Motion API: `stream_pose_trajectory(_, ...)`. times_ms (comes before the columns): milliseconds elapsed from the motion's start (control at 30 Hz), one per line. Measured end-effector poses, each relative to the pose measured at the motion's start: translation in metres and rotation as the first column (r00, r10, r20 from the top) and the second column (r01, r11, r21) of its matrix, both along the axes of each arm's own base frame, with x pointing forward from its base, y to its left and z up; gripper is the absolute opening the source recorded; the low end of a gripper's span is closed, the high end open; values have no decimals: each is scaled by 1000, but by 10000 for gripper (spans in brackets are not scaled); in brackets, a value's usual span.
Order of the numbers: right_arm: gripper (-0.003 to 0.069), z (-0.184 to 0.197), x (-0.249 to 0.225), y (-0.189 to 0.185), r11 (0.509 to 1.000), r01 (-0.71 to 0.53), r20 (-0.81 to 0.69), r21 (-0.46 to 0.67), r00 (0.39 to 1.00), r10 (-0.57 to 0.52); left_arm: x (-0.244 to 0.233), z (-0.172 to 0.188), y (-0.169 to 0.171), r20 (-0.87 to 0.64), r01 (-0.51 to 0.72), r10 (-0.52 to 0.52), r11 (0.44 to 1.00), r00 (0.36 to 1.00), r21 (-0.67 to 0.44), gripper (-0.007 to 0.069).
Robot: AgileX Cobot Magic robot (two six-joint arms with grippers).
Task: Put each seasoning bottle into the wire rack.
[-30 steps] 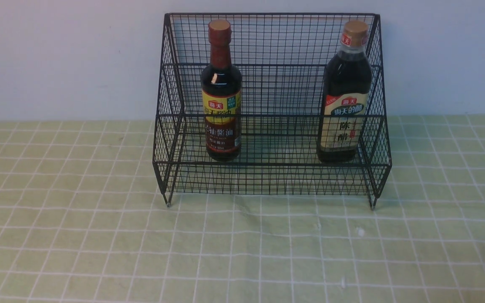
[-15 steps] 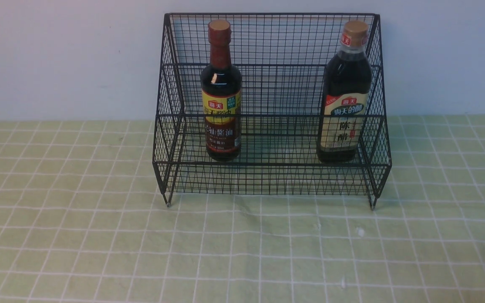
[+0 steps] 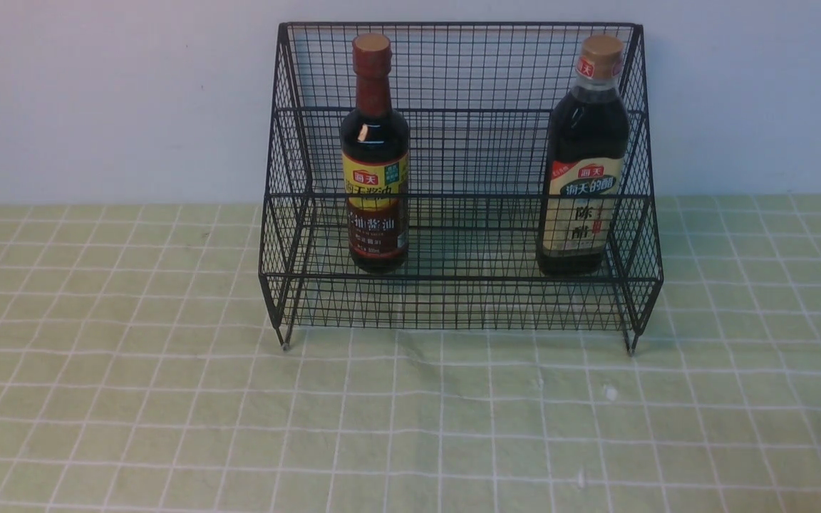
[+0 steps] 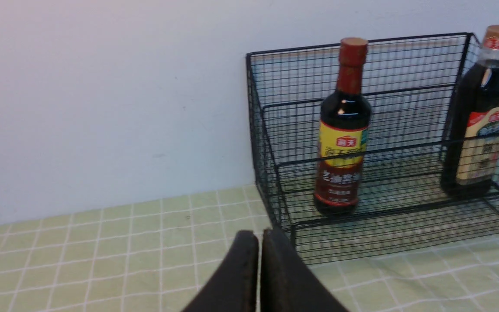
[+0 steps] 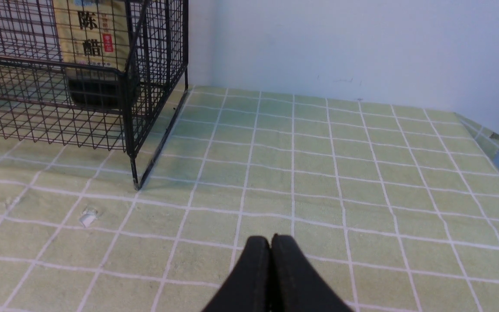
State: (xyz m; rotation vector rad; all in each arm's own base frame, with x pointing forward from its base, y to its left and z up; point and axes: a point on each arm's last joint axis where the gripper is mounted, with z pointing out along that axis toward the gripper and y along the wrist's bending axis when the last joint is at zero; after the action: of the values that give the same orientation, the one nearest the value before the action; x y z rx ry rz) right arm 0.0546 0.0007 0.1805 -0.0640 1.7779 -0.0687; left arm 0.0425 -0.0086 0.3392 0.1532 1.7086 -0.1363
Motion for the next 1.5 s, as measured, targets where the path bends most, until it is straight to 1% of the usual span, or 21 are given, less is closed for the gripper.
stream_pose_trajectory(100, -15, 0, 0, 0, 1000, 0, 0, 0, 1000, 0, 2, -43, 3, 8, -67, 67, 997, 998, 30, -6)
stream_pose_trajectory(133, -15, 0, 0, 0, 1000, 0, 0, 0, 1000, 0, 3, -65, 5, -10, -92, 93, 995, 996, 45, -6)
stream_pose_trajectory(200, -15, 0, 0, 0, 1000, 0, 0, 0, 1000, 0, 4, -77, 5, -14, -104, 105, 993, 994, 48, -6)
stream_pose_trajectory(233, -15, 0, 0, 0, 1000, 0, 0, 0, 1000, 0, 4, -92, 6, -25, -118, 119, 992, 993, 52, -6)
stream_pose_trajectory(267, -15, 0, 0, 0, 1000, 0, 0, 0, 1000, 0, 5, -116, 7, -59, -134, 138, 989, 989, 60, -6)
stream_pose_trajectory(300, -15, 0, 0, 0, 1000, 0, 0, 0, 1000, 0, 5, -119, 7, -63, -136, 140, 989, 988, 61, -6)
stream_pose_trajectory(333, -15, 0, 0, 0, 1000, 0, 0, 0, 1000, 0, 6, -137, 7, -101, -141, 148, 987, 984, 70, -6)
stream_pose_trajectory(400, -15, 0, 0, 0, 1000, 0, 0, 0, 1000, 0, 8, -159, 7, -164, -140, 152, 987, 975, 81, -6)
stream_pose_trajectory(467, -15, 0, 0, 0, 1000, 0, 0, 1, 1000, 0, 8, -170, 8, -194, -138, 154, 986, 969, 94, -6)
stream_pose_trajectory(667, -15, 0, 0, 0, 1000, 0, 0, 3, 1000, 0, 10, -168, 8, -156, -142, 154, 986, 976, 88, -6)
stream_pose_trajectory(1500, -15, 0, 0, 0, 1000, 0, 0, 3, 1000, 0, 10, -168, 8, -156, -142, 154, 986, 976, 88, -6)
